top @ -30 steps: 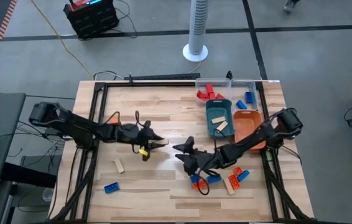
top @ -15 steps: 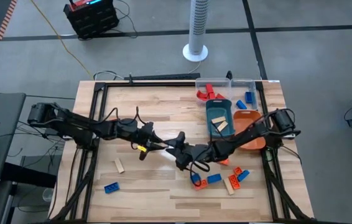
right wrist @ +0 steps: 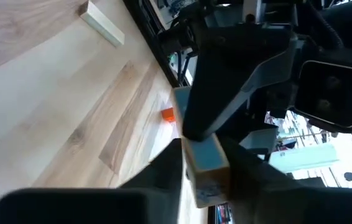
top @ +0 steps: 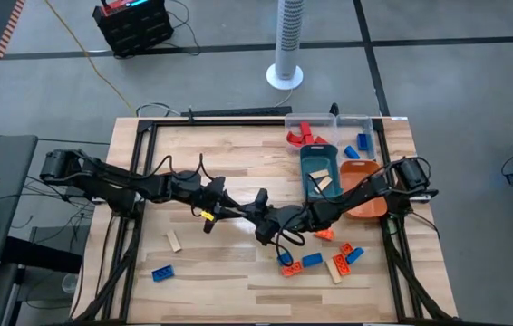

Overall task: Sort blocks
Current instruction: Put the brown block into the blue bin

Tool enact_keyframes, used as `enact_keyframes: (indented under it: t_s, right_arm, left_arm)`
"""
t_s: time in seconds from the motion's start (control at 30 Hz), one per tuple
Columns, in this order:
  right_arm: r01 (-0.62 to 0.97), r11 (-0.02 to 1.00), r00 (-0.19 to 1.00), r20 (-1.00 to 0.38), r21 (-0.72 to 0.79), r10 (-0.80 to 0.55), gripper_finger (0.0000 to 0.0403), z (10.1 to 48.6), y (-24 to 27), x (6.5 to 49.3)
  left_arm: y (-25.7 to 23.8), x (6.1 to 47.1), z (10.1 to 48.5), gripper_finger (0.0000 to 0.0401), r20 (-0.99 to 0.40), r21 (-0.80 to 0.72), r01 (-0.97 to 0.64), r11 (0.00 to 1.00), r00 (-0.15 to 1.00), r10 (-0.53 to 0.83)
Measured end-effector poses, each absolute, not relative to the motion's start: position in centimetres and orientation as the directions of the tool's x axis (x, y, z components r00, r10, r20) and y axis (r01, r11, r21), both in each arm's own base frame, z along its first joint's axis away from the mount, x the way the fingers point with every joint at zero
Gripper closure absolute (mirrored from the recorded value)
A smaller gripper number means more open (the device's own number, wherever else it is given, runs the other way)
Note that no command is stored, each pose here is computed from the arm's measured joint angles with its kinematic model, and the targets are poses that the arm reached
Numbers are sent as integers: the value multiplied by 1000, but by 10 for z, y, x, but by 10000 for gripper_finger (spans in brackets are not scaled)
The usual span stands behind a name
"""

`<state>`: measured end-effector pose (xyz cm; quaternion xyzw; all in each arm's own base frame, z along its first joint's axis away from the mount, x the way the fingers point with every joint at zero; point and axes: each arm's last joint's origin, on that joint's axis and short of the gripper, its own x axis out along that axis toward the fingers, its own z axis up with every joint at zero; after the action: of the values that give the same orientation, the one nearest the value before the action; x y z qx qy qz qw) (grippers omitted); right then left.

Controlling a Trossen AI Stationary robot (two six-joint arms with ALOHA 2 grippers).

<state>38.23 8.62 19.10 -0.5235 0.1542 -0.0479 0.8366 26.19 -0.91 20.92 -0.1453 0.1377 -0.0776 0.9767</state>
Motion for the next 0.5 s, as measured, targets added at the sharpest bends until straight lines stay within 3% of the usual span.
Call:
enact_keyframes:
  t_s: [0.2,0.3,0.5]
  right_arm:
    - [-103,437,946,-223,-894,-234,370,189,85,382]
    - [-109,442,944,-232,-890,-233,371,188,88,381]
    - [-96,436,937,-229,-895,-265,351,189,94,379]
  left_arm:
    - [-9,262,208,292,-255,-278,116,954,948,-189]
    - [-7,262,209,265,-251,-260,111,959,951,-178]
    - [2,262,208,166,-256,-250,73,965,956,-139]
